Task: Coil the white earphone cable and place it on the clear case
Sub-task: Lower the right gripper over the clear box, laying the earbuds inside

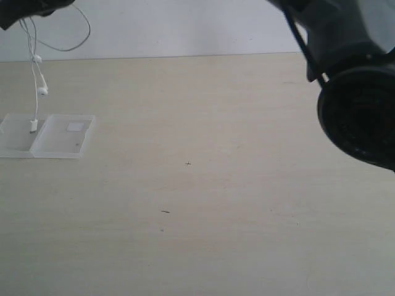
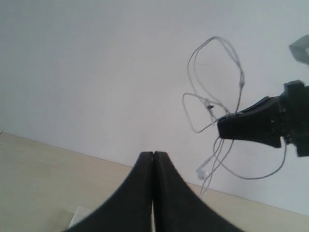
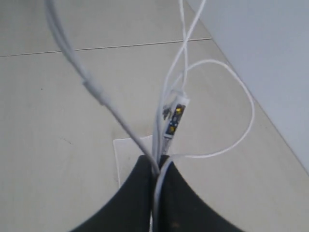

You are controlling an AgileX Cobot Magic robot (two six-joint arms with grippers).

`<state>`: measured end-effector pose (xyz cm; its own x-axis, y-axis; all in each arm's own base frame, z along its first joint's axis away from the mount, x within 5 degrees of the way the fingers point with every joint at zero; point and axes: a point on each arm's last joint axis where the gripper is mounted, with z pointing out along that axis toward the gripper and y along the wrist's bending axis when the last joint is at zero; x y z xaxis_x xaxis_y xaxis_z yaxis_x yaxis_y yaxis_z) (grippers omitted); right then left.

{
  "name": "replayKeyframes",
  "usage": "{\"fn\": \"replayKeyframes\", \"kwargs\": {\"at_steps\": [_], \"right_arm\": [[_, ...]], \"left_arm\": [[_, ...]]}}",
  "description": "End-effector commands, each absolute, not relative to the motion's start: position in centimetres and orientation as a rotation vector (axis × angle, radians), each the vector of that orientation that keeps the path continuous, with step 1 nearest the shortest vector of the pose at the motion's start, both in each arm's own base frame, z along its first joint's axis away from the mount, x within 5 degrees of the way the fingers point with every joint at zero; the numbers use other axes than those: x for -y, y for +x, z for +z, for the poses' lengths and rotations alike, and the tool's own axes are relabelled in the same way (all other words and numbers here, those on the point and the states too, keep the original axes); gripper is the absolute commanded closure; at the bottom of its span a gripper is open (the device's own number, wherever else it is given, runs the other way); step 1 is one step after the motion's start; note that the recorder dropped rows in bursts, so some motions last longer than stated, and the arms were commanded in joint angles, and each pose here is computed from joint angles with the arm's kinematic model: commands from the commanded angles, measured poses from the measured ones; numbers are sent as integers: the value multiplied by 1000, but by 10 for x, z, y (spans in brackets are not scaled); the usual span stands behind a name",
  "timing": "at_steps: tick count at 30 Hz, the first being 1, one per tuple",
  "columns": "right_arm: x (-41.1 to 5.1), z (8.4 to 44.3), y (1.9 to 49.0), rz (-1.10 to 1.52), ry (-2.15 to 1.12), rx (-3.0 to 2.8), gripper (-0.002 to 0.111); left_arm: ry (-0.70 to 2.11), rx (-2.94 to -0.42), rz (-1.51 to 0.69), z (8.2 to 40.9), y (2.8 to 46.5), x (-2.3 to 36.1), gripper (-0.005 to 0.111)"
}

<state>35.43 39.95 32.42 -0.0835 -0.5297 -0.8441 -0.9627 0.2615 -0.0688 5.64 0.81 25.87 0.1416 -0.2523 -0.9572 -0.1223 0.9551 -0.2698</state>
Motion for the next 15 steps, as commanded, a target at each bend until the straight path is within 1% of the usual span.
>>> {"fn": "replayKeyframes", "kwargs": {"at_steps": [1, 6, 9, 11, 15], "right_arm": [[-414, 293, 364, 680, -1382, -1704, 108], [-422, 266, 377, 627, -1356, -1674, 108], [-425, 265, 382, 601, -1325, -1616, 108], [-428, 257, 384, 605, -1324, -1594, 108], [-434, 218, 391, 608, -1333, -1651, 108]], "left_arm": [[-313, -1431, -90, 258, 56, -8, 107], [-313, -1431, -90, 258, 56, -8, 107], [-313, -1431, -90, 258, 56, -8, 107], [-313, -1431, -90, 258, 56, -8, 107], [-313, -1431, -90, 258, 56, -8, 107]]}}
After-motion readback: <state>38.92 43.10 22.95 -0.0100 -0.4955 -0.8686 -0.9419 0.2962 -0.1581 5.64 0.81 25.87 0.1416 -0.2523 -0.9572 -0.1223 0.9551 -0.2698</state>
